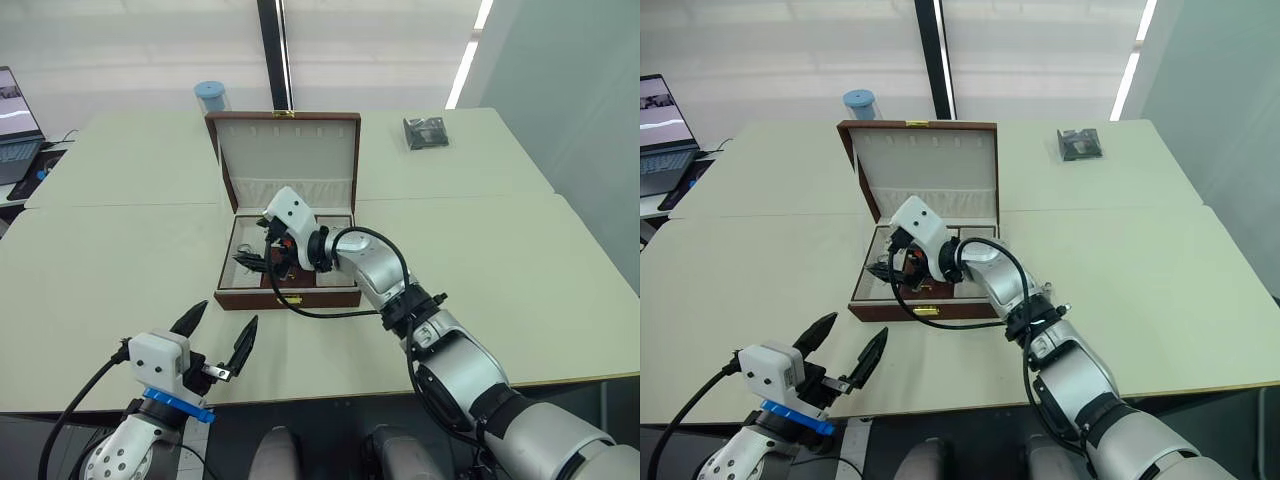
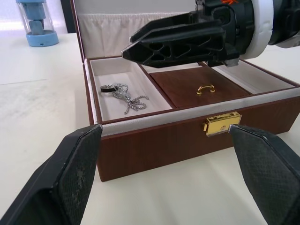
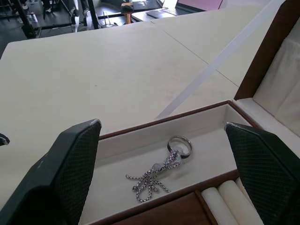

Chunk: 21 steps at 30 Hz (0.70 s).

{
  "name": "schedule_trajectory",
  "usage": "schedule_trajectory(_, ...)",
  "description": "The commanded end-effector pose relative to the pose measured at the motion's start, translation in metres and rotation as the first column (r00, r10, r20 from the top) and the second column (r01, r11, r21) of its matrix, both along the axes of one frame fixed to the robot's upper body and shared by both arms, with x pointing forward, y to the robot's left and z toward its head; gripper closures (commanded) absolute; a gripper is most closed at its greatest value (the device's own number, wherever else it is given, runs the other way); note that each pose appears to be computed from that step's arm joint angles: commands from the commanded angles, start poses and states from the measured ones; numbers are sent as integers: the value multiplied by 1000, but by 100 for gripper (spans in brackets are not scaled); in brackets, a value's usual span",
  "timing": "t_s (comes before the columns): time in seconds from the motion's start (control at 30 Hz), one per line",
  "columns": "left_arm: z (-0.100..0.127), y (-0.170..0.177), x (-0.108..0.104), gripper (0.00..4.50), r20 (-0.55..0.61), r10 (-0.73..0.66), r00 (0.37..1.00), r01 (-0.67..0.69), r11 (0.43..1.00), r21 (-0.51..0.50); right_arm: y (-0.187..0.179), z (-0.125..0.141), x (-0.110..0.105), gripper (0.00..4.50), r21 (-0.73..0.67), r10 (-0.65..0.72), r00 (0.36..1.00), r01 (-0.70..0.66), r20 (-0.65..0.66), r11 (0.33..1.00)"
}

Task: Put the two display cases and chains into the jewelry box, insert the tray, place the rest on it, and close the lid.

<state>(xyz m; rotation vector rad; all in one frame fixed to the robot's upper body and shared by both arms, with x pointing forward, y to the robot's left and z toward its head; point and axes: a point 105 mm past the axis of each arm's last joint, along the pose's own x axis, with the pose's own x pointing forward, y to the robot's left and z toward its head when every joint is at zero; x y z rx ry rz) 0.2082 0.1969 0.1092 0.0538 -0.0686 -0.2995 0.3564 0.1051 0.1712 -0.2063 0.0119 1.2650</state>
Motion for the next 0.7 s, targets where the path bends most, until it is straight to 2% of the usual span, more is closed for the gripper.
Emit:
schedule_trajectory(0.03,11,-1,0,0,24,-30,999,30,1000,1,-11,25,-1,3,86,19,998,-24,53,996)
schedule_trajectory(0.17,8,5,-2,0,-31,-69,997,69,998,3,-34,27,-1,3,103,25,998,-31,59,994)
schedule_trajectory(0.37,10,42,-3,0,-121,-83,989,91,994,56,-90,20,-11,3,100,48,997,-55,68,993)
schedule_trajectory(0.57,26,89,14,0,-134,-53,990,70,989,129,-158,6,-18,3,61,-42,998,38,54,997)
schedule_trajectory(0.7,39,100,28,0,-134,-61,989,84,981,173,-210,-5,-22,3,-3,-157,986,158,54,987)
